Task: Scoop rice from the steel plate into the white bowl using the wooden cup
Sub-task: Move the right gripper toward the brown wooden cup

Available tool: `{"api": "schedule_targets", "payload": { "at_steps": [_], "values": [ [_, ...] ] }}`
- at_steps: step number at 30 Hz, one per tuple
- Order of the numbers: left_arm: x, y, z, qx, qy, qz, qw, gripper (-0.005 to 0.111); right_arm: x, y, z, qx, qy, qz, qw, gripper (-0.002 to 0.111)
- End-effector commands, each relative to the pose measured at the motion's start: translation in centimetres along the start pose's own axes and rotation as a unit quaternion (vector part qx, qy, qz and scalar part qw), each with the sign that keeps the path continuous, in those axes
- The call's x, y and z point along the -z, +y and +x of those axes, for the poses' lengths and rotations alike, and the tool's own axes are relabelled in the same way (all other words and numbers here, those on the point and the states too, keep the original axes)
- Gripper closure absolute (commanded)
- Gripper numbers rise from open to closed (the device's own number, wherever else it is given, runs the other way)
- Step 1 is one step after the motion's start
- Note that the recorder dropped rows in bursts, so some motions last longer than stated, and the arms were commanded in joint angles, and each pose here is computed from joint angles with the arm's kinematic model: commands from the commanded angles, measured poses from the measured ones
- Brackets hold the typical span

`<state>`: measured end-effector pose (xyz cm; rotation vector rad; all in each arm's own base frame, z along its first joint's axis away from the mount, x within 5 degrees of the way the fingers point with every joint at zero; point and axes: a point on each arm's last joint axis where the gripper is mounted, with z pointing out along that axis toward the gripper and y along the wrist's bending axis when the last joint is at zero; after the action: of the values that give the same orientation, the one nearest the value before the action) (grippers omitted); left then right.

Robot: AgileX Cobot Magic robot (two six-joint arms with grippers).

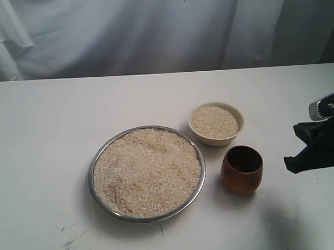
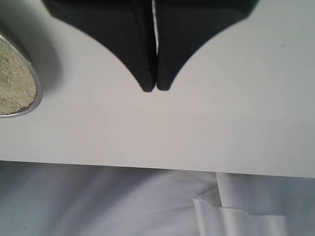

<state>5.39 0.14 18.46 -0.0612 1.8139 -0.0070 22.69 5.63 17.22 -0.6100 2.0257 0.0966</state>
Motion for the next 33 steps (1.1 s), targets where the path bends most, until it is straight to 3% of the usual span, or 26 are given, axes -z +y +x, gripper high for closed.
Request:
{"api": "schedule_targets", "payload": {
  "at_steps": [1,11,26,33],
  "values": [
    [0.0,0.0,0.0,-0.001,-0.006,0.001,1.000,0.107,-0.5,0.7,1.9,0.011,0.034,-0.019,0.999,0.108],
    [0.0,0.0,0.0,-0.001,-0.006,0.001,1.000,0.107,-0.2,2.2,4.1,0.014,0.000,-0.048,0.999,0.108],
    [0.0,0.0,0.0,-0.001,-0.006,0.001,1.000,0.107,-0.2,2.3,4.0,-0.040,0.000,-0.056,0.998,0.108],
    [0.0,0.0,0.0,-0.001,-0.006,0.001,1.000,0.107,0.5,3.4,5.0,0.000,0.015,-0.098,0.995,0.108]
  ]
}}
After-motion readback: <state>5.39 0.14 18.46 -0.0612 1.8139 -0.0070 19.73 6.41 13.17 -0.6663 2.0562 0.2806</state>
